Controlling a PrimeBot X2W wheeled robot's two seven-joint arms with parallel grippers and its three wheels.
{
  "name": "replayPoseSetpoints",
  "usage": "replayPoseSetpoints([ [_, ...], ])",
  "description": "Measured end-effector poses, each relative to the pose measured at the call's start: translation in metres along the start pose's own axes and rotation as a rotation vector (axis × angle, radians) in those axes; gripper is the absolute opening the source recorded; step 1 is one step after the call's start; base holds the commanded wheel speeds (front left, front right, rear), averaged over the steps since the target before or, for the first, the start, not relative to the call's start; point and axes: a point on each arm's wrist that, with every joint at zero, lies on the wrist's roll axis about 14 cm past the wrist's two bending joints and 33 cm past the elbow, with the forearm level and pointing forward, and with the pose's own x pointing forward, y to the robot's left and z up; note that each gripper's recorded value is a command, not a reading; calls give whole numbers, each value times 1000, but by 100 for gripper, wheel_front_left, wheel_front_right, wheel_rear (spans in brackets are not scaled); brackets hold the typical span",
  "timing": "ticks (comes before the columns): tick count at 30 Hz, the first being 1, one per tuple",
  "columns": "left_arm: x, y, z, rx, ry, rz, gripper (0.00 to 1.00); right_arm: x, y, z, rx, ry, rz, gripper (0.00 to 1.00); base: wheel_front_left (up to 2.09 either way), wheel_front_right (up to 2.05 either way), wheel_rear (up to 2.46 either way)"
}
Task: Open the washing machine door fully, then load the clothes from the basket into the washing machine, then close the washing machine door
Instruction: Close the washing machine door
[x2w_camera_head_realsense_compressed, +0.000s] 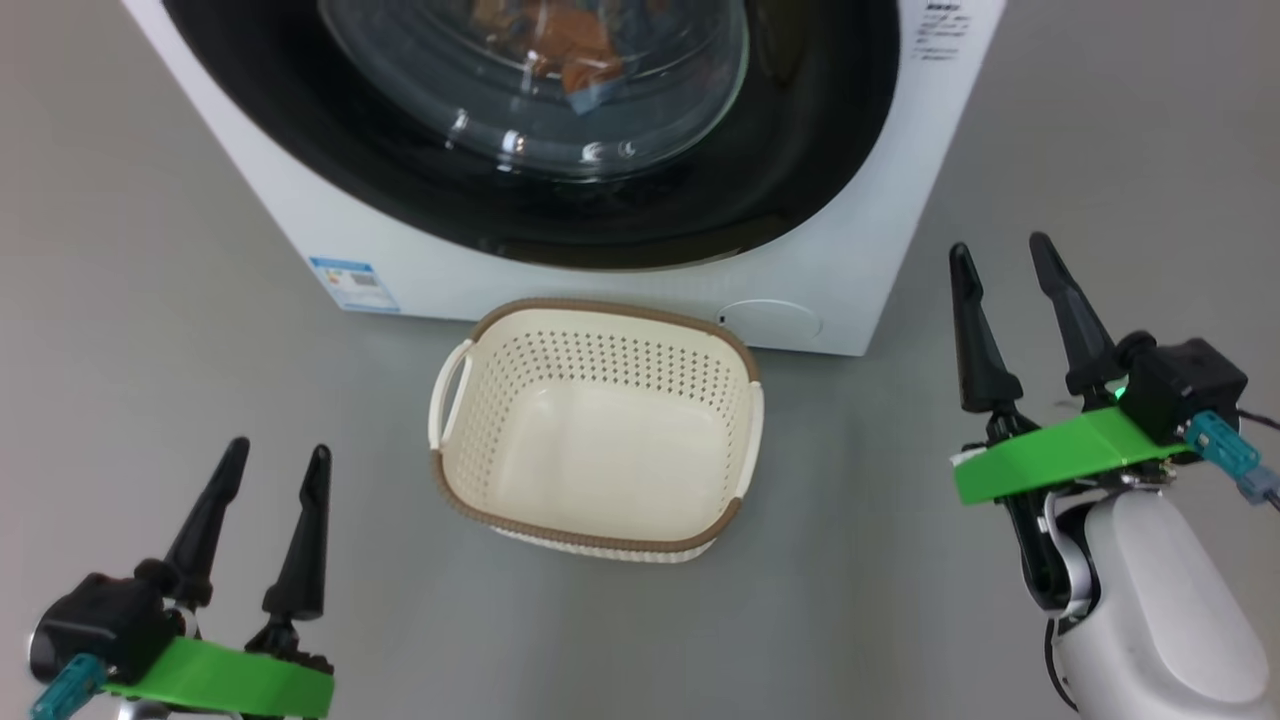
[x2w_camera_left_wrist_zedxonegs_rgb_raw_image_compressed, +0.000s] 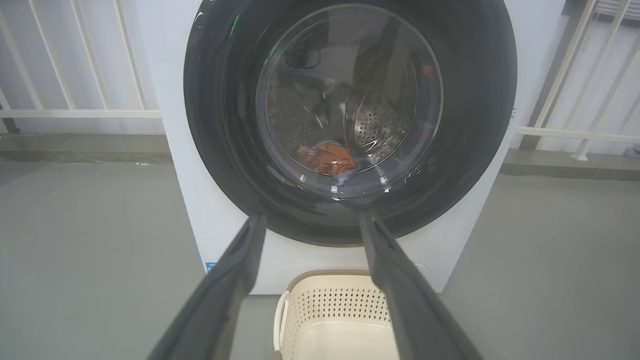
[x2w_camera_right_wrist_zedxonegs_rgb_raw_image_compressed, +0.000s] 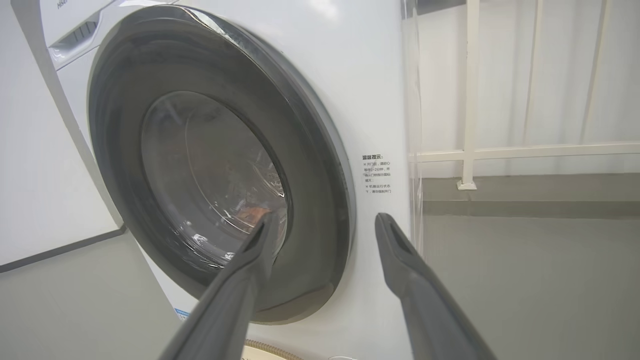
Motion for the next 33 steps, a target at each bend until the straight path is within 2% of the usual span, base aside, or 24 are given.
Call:
replayPoseSetpoints([
  [19, 4, -13, 5, 15, -16, -57, 100, -68, -47, 18, -33, -7, -169, 100, 0, 0, 0],
  [33, 8, -16, 2, 12, -9, -66, 100, -103, -67, 23, -51, -3, -249, 100, 0, 0, 0],
])
